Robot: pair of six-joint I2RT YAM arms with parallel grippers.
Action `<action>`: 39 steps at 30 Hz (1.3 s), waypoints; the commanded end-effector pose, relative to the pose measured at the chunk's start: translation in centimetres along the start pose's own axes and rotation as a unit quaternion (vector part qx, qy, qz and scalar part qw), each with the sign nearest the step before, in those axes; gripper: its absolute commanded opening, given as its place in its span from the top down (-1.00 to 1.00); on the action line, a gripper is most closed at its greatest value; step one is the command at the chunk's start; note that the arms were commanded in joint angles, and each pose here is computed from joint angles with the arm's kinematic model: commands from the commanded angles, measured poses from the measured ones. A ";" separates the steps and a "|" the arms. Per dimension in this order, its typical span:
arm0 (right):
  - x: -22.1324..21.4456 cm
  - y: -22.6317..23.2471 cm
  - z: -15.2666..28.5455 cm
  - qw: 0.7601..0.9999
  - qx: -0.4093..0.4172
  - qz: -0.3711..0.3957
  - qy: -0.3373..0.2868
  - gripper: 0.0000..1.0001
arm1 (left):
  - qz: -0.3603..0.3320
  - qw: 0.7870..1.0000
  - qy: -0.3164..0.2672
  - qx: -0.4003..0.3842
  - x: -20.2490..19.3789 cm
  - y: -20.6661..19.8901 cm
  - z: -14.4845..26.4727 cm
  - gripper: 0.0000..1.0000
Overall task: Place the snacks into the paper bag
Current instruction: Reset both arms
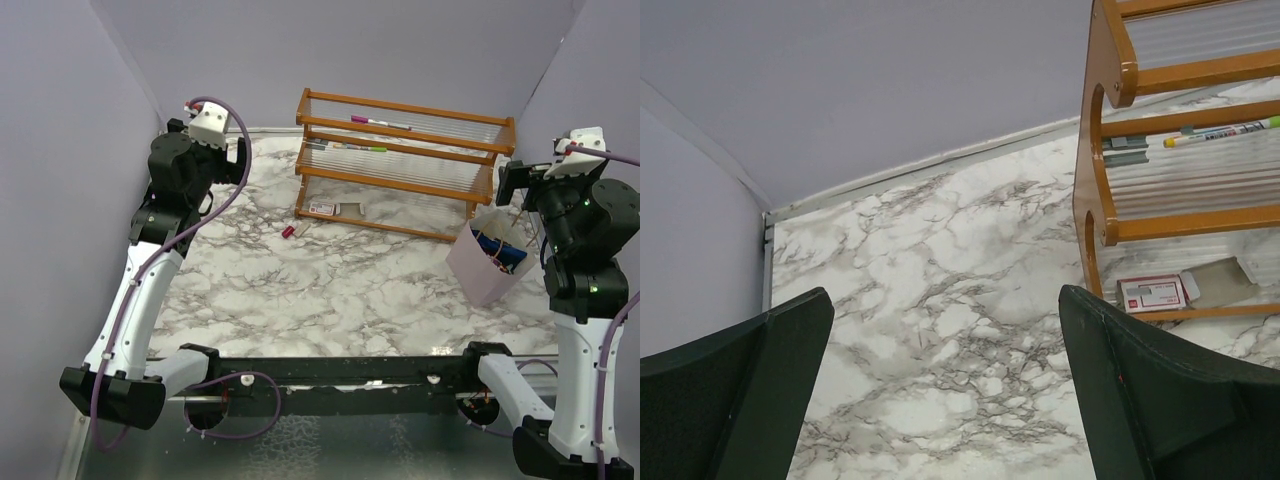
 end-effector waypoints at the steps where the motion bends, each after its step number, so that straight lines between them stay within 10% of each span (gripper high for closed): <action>1: -0.3 0.5 -0.1 1.000 0.023 0.009 0.000 -0.99 | -0.003 1.000 -0.002 -0.028 0.0 -0.6 0.0 -0.98; 15: -2.4 4.0 2.6 0.982 0.168 0.083 0.025 -0.99 | -0.010 0.999 0.006 -0.045 -0.5 -1.0 -0.4 -0.98; 28: -10.0 4.3 3.1 0.966 0.155 0.071 0.196 -0.90 | -0.016 0.998 0.012 -0.054 -0.8 -1.3 -0.5 -0.98; 39: -13.2 5.2 2.0 0.951 0.175 0.065 0.246 -0.34 | -0.014 0.998 0.018 -0.067 -1.4 -1.6 -1.2 -0.98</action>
Point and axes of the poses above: each gripper's point midway between its finger pads, its own z axis back along the fingers, its own y axis along the line the jaws close on, x = y × z, the point moved 4 cm from there along z, back along the fingers, and after that the axes turned 6 degrees about z, right-handed, at the moved point
